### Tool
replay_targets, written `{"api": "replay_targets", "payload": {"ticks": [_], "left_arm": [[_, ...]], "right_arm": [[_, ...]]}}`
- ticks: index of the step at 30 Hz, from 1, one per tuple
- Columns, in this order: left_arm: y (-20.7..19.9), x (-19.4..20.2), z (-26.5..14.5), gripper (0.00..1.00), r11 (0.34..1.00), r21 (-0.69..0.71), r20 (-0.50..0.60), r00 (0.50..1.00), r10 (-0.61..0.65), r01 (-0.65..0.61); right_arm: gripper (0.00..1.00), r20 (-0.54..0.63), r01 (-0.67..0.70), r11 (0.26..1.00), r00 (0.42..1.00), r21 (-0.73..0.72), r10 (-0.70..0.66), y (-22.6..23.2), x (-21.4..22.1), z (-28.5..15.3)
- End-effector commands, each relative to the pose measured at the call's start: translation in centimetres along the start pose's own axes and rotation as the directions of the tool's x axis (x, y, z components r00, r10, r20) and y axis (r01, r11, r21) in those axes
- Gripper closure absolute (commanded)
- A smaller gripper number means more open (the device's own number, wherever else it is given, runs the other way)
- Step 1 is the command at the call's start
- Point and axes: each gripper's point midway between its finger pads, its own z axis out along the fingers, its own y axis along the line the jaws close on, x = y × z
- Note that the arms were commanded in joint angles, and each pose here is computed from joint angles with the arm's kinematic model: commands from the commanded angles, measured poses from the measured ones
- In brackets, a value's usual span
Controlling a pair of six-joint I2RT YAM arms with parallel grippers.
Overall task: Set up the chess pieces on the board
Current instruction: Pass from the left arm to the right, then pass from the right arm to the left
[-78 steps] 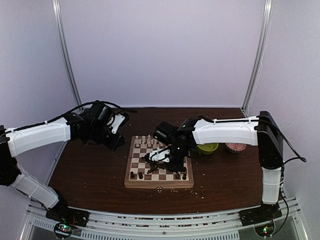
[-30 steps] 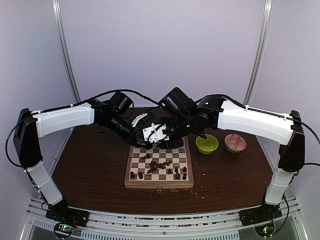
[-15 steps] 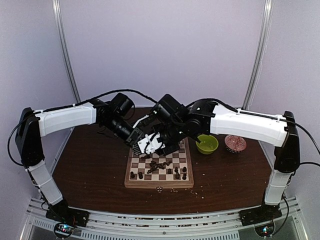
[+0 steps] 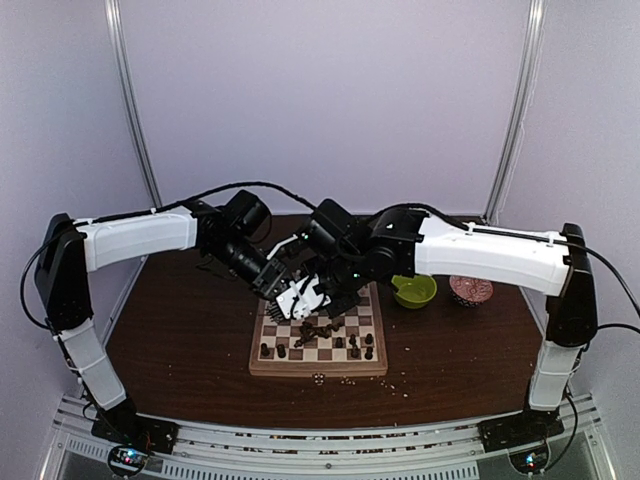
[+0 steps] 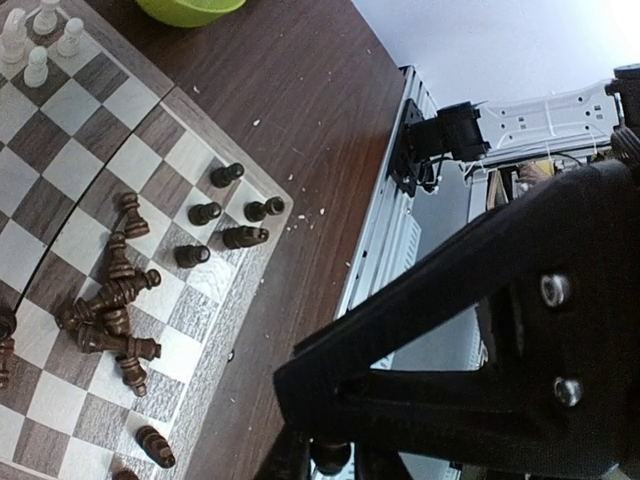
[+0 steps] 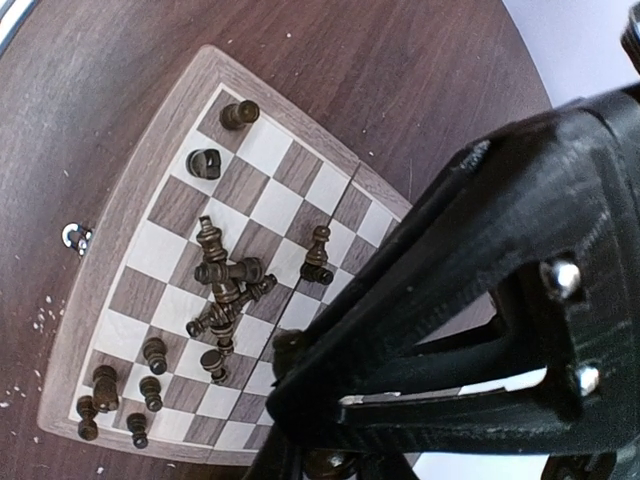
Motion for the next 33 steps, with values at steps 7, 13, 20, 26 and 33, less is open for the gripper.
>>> {"api": "replay_targets", "payload": {"ticks": [7,13,20,26,33], "left_arm": [[-0.3,-2.2,-4.0,0.68,0.987,-0.114,0.121,0.985,0.125,-0.112],[-0.9,-5.2,-8.3,0.67,0.912,-0.352,0.355,0.872,0.339,-0.211],[-3.3,-6.7,-9.2,0.65,0.745,-0.587,0.451,0.636,0.627,-0.318],[-4.7,-7.7,-7.4,0.64,0.759,-0.541,0.504,0.582,0.638,-0.363],[-5.1,-8.8,-5.5,0.63,0.81,-0.437,0.542,0.604,0.584,-0.391]], "right_arm": [[0.9,-0.011,-0.185,0.982,0.983,0.031,0.186,-0.5,2.5,-0.8],[0.9,0.154,-0.514,0.851,0.837,-0.111,0.525,-1.1,3.4,-3.3],[0.89,0.258,-0.732,0.527,0.46,-0.432,0.85,-2.9,3.9,-4.2],[0.88,0.256,-0.715,0.417,0.33,-0.561,0.909,-3.1,3.6,-4.2],[0.88,0.253,-0.708,0.41,0.323,-0.575,0.912,-2.8,3.5,-4.1]]}}
